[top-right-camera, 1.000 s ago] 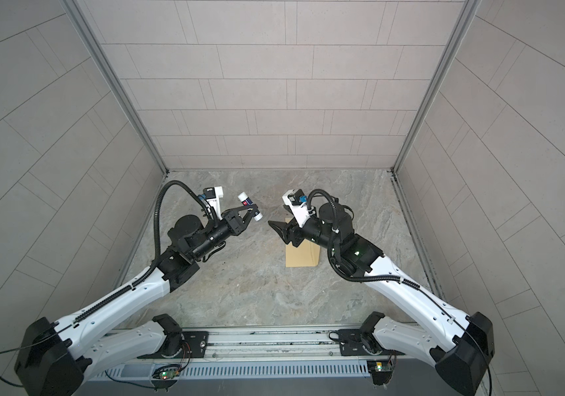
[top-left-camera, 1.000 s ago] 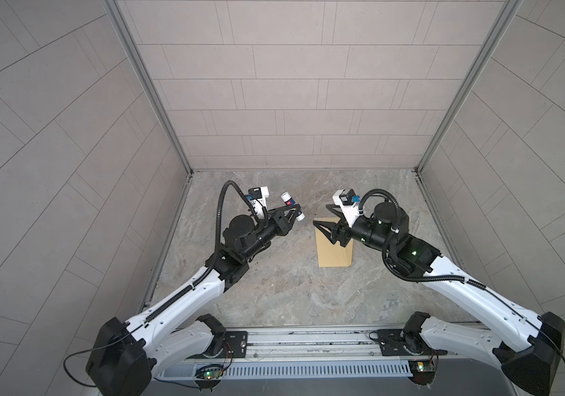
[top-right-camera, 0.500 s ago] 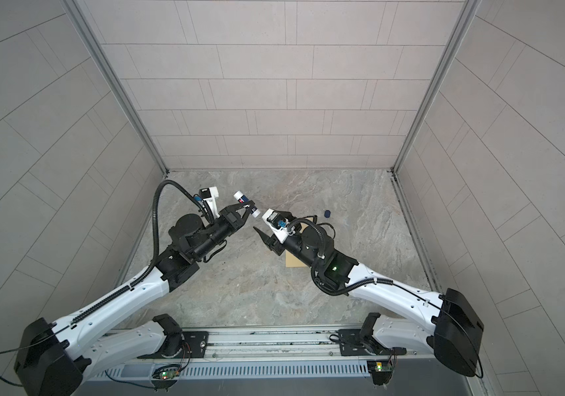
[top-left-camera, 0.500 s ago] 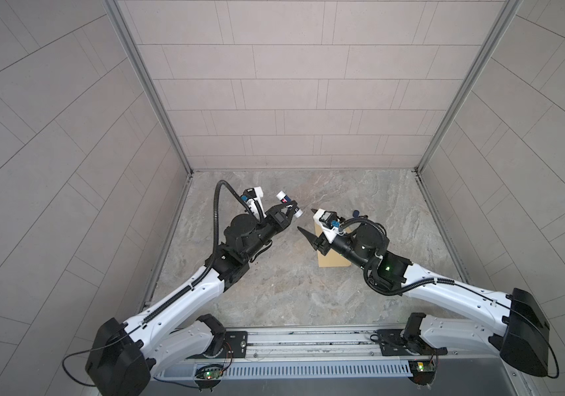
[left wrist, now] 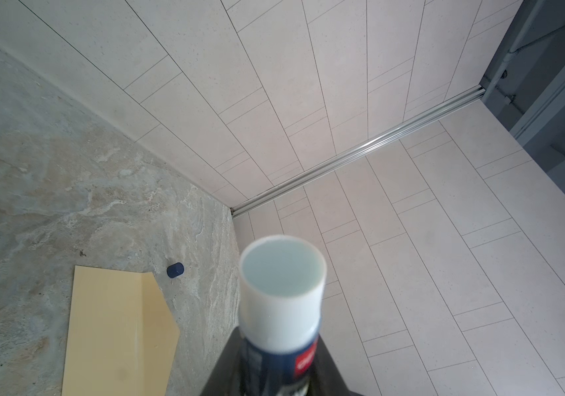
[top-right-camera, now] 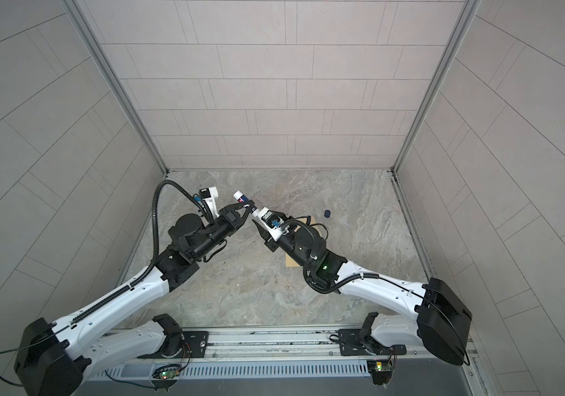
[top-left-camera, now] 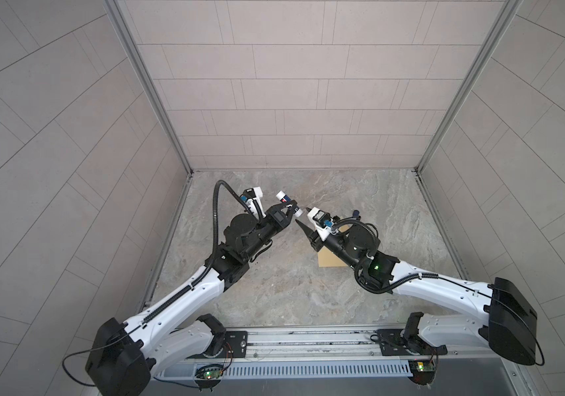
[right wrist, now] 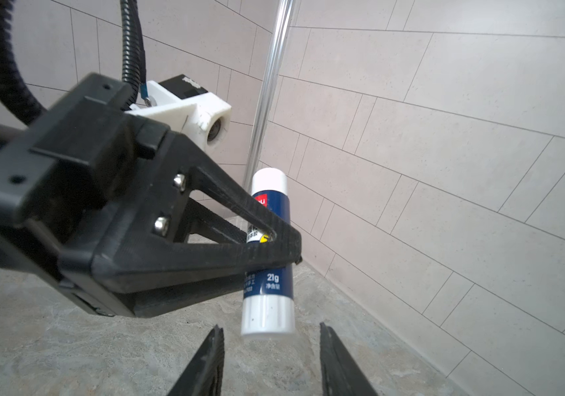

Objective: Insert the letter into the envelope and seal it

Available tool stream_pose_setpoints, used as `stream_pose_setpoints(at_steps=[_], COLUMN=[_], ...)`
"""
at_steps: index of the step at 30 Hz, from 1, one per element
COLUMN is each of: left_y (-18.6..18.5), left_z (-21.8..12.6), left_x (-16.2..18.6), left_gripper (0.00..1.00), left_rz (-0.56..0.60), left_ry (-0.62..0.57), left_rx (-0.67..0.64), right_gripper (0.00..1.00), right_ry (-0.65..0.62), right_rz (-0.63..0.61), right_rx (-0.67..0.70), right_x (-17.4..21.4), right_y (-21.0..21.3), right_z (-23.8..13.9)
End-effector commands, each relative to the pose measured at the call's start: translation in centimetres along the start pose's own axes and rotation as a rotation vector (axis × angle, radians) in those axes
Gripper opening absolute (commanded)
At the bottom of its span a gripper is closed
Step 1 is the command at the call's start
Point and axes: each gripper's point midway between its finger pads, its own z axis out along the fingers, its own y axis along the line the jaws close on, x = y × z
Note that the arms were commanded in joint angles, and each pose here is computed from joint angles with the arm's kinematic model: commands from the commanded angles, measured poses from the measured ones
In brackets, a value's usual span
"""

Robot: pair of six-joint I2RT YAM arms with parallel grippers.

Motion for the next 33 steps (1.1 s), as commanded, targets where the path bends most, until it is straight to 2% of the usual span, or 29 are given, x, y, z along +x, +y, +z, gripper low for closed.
stream_pose_setpoints(at_steps=[1, 20, 28, 33], left_y=[-2.8, -2.7, -2.6, -3.1], left_z=[-0.4, -0.3, -0.3, -0.3], left_x=[-1.1, -0.7, -0.4, 0.2], left_gripper=[0.00, 0.00, 0.00, 0.00], left_rz=[-0.007, -0.013, 0.001, 0.087], left_ry=[-0.025, -0.009, 0.003, 0.016], left_rx=[0.081, 0.085, 0.087, 0.143], right_gripper=[0.41, 0.28, 0.07, 0.00], right_ry=[-0.047, -0.056, -0.059, -0.034], right_rz=[0.004, 0.031, 0.046, 0.098], right_rx=[0.023, 0.042, 0.018, -0.096], right_x=[-1.8, -1.9, -2.4, -3.1], right_y=[-0.3, -0.4, -0.1, 1.4], right_z=[0.3, 1.0, 0.8, 0.6])
